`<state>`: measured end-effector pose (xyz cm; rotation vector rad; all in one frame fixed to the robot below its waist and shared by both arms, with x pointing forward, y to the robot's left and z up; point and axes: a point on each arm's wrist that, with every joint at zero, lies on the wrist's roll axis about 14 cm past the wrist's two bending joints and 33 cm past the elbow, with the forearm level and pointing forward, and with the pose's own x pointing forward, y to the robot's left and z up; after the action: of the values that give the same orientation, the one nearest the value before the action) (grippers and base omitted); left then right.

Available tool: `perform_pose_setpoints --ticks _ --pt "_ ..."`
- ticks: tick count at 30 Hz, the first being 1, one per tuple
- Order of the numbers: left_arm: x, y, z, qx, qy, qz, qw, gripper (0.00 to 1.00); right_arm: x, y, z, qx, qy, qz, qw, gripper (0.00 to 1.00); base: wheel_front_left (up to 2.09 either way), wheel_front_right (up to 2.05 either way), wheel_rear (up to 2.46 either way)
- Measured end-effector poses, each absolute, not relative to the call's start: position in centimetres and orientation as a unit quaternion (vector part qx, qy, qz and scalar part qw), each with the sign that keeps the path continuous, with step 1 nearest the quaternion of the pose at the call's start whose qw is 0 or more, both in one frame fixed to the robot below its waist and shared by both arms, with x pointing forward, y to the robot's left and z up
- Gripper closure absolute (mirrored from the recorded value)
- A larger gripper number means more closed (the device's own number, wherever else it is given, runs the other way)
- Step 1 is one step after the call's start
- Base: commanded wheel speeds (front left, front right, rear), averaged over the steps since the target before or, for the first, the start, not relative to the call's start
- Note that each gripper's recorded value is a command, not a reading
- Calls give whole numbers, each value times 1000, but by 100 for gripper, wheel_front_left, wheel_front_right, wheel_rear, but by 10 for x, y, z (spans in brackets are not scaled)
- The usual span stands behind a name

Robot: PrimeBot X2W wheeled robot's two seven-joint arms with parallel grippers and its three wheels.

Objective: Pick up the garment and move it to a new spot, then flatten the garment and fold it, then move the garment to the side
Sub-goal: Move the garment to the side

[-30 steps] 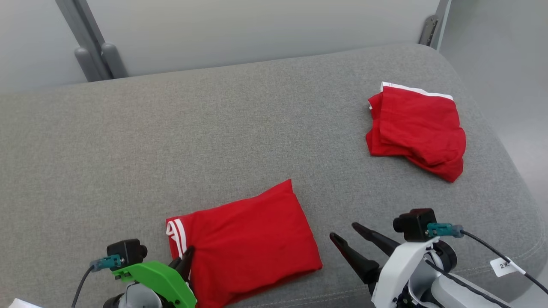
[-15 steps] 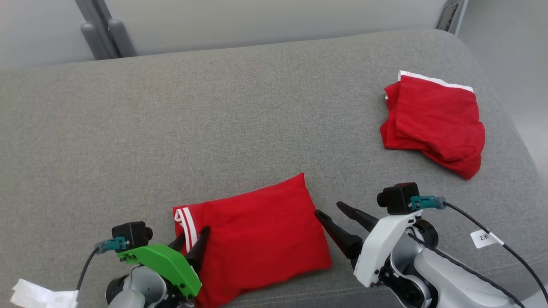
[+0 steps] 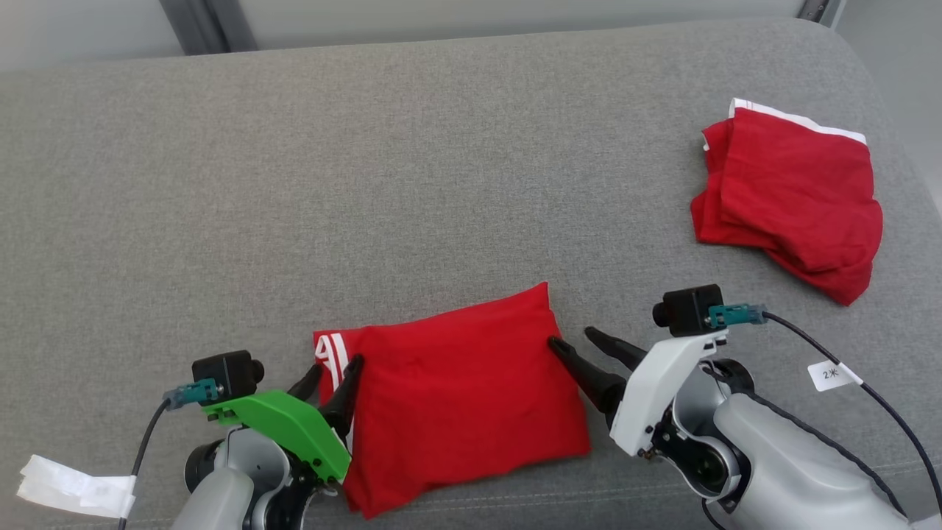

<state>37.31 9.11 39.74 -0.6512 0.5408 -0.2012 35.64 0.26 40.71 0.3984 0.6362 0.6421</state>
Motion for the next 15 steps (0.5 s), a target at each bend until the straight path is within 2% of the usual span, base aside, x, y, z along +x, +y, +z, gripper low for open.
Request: perform_pose_setpoints --ticks 6,15 --pt "375 99 394 -316 259 -83 909 0 354 15 401 217 330 319 861 0 0 0 0" --pt "375 101 393 -318 254 -76 910 0 355 13 388 216 353 317 853 0 0 0 0"
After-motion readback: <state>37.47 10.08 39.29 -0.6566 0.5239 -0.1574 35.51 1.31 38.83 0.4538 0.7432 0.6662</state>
